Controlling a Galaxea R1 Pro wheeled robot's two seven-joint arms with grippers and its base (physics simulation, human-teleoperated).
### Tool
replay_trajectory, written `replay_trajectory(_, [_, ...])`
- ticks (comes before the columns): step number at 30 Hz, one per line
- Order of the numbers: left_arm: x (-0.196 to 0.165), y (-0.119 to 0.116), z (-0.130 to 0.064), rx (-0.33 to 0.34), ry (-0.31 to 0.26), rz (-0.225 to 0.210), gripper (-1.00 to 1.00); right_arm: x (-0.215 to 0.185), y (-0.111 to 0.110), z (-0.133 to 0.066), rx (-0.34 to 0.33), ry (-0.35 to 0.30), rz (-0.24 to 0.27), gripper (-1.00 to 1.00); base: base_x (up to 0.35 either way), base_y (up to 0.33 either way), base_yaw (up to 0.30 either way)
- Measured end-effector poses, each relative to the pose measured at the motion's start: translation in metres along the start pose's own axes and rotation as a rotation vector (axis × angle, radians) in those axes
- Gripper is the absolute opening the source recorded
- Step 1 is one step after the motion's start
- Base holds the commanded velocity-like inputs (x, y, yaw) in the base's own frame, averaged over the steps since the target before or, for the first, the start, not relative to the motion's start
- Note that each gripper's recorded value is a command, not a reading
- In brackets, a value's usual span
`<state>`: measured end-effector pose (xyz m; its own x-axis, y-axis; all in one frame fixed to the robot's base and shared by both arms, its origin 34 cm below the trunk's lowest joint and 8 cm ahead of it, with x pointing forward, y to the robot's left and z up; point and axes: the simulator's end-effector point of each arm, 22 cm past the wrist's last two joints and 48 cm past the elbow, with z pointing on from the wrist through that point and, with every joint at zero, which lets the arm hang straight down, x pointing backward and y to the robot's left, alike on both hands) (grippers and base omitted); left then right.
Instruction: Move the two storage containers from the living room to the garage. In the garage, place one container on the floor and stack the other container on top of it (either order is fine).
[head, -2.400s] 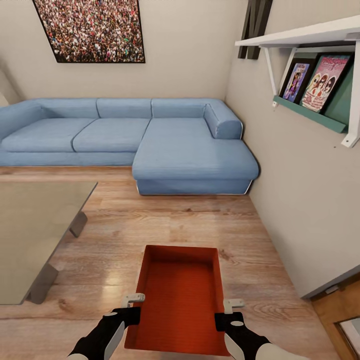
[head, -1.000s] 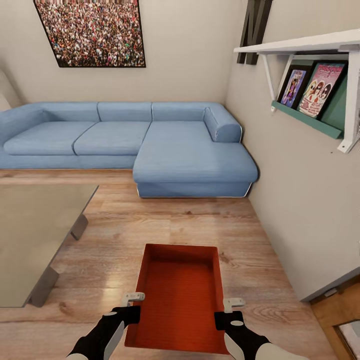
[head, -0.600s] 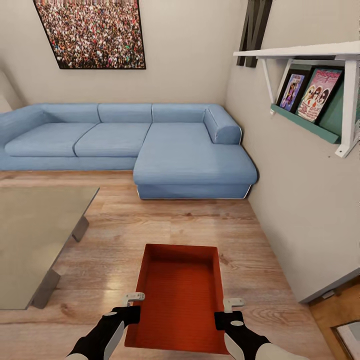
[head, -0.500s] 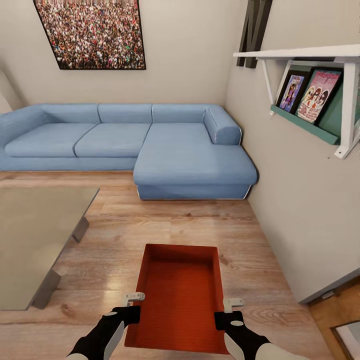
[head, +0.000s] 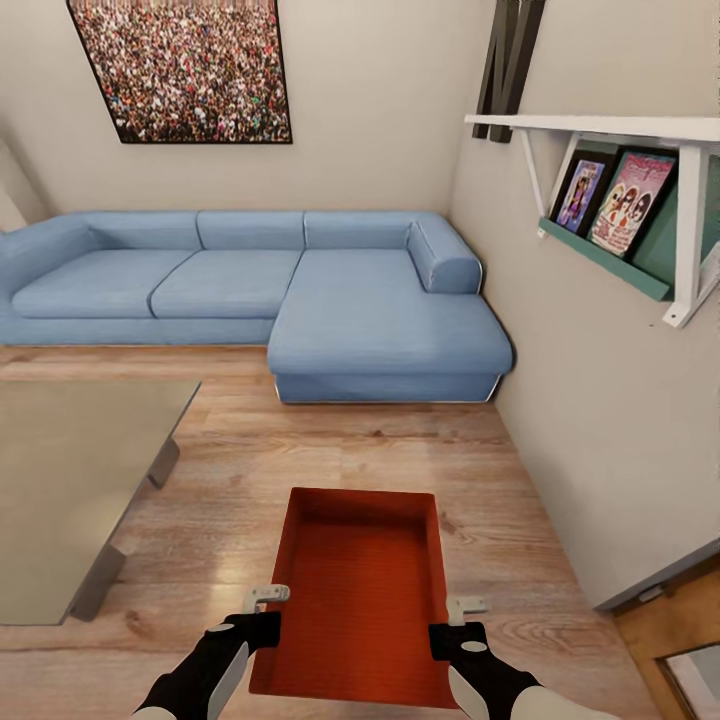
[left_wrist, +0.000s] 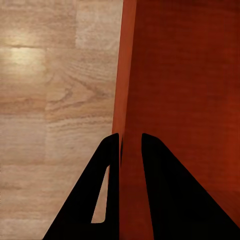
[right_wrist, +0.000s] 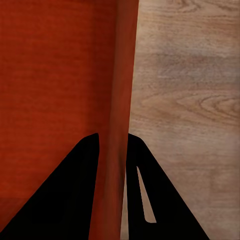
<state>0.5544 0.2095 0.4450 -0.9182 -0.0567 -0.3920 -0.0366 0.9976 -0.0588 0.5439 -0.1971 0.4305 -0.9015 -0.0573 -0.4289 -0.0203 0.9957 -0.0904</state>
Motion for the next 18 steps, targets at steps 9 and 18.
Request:
replay_trajectory(9, [-0.007, -0.001, -0.014, 0.000, 0.001, 0.000, -1.00, -0.008, -0.002, -0.014, 0.000, 0.000, 0.000, -1.00, 0.000, 0.000, 0.000])
replay_trajectory(18, [-0.014, -0.002, -0.029, 0.000, 0.001, 0.000, -1.00, -0.016, -0.003, -0.028, 0.000, 0.001, 0.000, -1.00, 0.000, 0.000, 0.000])
